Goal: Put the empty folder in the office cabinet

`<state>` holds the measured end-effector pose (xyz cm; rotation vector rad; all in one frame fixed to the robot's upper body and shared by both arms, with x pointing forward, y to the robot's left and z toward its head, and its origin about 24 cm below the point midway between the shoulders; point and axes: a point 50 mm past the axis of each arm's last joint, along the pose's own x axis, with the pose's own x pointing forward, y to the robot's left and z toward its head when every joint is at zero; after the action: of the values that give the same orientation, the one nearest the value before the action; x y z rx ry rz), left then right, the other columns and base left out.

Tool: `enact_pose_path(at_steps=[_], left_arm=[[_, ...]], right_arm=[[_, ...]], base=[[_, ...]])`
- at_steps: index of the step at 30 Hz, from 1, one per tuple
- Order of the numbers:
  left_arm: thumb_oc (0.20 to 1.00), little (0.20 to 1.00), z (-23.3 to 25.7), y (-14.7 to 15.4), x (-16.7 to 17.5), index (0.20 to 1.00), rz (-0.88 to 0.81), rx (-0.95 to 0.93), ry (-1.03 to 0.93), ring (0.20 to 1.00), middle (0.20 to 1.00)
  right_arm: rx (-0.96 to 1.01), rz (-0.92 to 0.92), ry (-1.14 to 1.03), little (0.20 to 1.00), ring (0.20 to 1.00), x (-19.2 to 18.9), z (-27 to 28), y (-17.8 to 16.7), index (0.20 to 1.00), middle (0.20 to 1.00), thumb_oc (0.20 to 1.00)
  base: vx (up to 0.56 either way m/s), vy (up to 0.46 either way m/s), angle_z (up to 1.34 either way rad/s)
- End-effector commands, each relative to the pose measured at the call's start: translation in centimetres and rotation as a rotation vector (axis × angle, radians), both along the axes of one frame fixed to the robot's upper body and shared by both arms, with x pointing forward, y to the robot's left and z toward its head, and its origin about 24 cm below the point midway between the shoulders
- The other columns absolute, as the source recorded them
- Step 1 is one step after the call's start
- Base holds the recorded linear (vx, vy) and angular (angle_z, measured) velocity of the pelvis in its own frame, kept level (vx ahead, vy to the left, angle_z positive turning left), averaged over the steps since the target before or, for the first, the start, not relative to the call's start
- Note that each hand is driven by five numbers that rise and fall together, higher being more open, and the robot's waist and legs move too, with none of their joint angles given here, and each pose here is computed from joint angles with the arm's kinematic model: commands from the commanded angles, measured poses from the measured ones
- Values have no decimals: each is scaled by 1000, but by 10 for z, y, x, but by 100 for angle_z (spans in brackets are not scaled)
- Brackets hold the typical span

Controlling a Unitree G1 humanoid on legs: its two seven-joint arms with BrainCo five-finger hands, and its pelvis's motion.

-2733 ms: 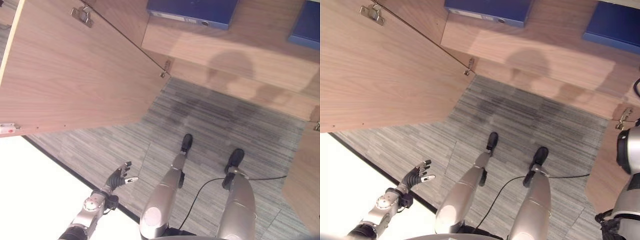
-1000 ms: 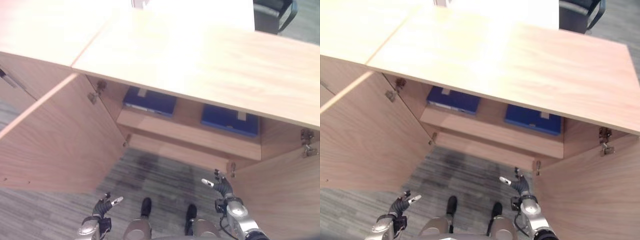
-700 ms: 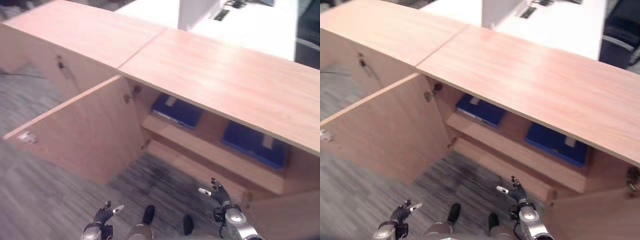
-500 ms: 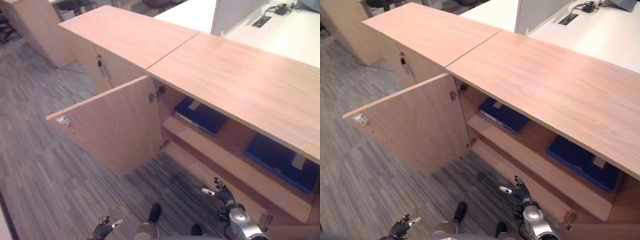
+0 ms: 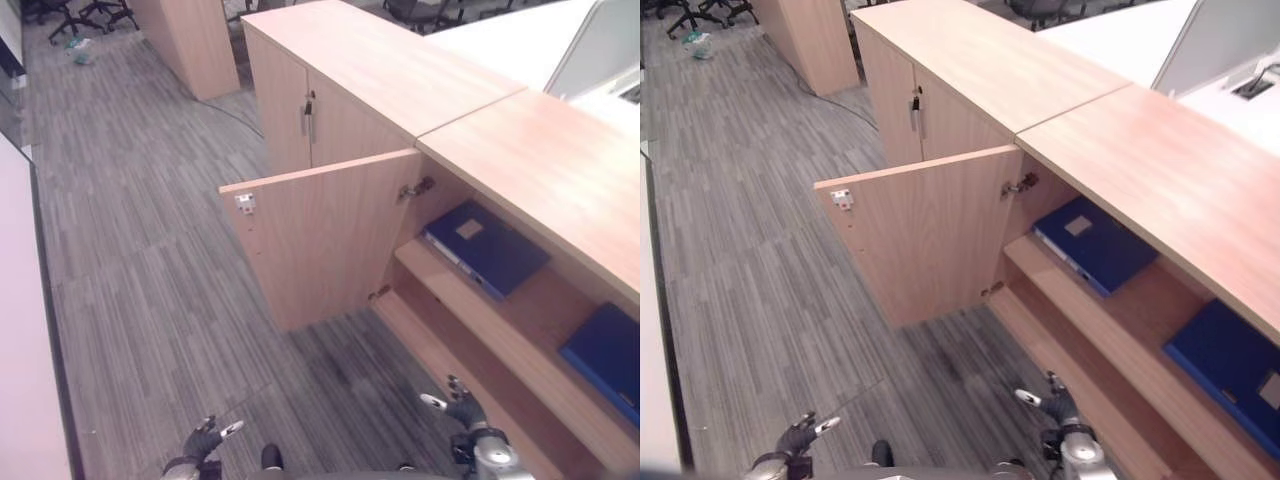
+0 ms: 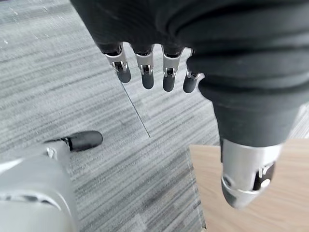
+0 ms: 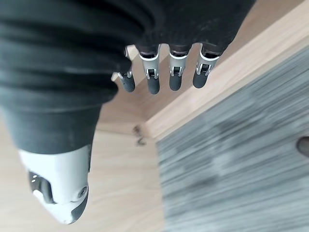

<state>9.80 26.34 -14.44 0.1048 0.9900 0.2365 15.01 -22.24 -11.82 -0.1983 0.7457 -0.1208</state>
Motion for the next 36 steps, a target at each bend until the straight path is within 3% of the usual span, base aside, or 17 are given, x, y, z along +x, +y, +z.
enact_pose_path(at_steps=[1, 12, 19, 28, 36], left_arm=[[1000, 1000, 2, -8, 12, 1000, -12, -5, -49, 1000, 1000], [1000, 1000, 11, 7, 27, 1000, 32, 29, -108, 1000, 1000], [1000, 1000, 11, 4, 31, 1000, 27, 21, -108, 1000, 1000], [1000, 1000, 22, -12, 59, 1000, 35, -53, -250, 1000, 1000], [1000, 1000, 25, -28, 68, 1000, -1, -101, -297, 1000, 1000]], right_arm=[[-27, -15, -116, 1000, 1000, 28, 18, -10, 1000, 1000, 1000], [71, 4, -102, 1000, 1000, 36, 10, 25, 1000, 1000, 1000], [51, -18, -61, 1000, 1000, 21, 4, 14, 1000, 1000, 1000], [4, -16, -11, 1000, 1000, 4, 0, -4, 1000, 1000, 1000], [-66, -13, -35, 1000, 1000, 15, 10, -24, 1000, 1000, 1000]], base=[[-12, 123, 3], [-30, 247, 15], [27, -22, 6], [91, -164, -12], [51, -96, -7]])
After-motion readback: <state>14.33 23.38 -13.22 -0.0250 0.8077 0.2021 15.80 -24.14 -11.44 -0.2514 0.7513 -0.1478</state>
